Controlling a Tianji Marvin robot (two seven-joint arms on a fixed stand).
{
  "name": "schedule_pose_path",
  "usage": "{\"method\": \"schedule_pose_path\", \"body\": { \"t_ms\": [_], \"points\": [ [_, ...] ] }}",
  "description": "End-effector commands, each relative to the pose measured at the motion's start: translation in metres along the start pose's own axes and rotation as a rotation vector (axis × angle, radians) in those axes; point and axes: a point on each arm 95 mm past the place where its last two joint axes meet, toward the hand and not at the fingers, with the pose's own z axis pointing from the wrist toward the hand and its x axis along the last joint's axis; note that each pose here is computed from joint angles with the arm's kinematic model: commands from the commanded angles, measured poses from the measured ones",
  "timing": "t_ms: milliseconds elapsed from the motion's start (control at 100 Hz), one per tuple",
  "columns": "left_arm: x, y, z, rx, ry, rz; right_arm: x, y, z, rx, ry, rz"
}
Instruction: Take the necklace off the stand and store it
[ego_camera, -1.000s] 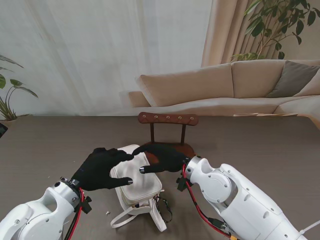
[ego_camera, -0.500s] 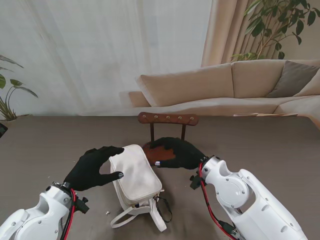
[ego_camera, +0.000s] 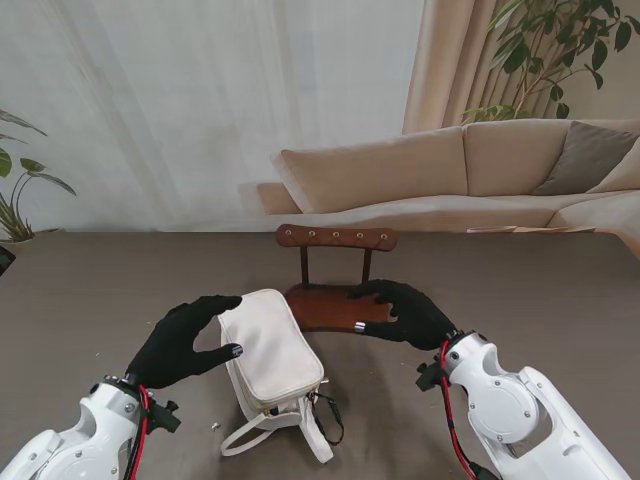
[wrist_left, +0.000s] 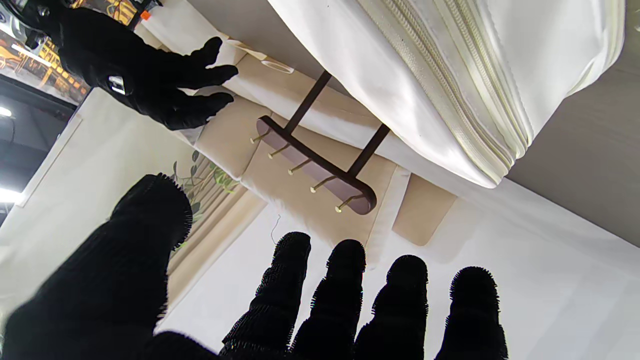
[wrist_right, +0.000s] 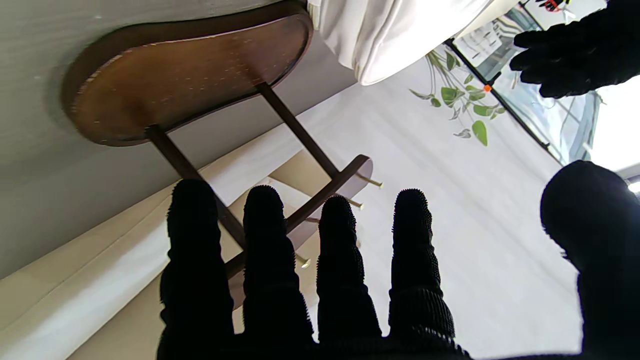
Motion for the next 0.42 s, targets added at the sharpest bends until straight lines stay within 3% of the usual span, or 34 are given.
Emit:
{"method": "schedule_pose_path", "body": {
  "t_ms": [0, 410],
  "points": [
    [-0.001, 0.006, -0.002, -0.018, -0.008, -0.016, -0.009, -0.008, -0.008, 0.014, -0.025, 0.017],
    [-0.003, 0.010, -0.003, -0.022, -0.019, -0.033, -0.023, -0.008, -0.018, -0.019, -0.070, 0.059]
  ]
}}
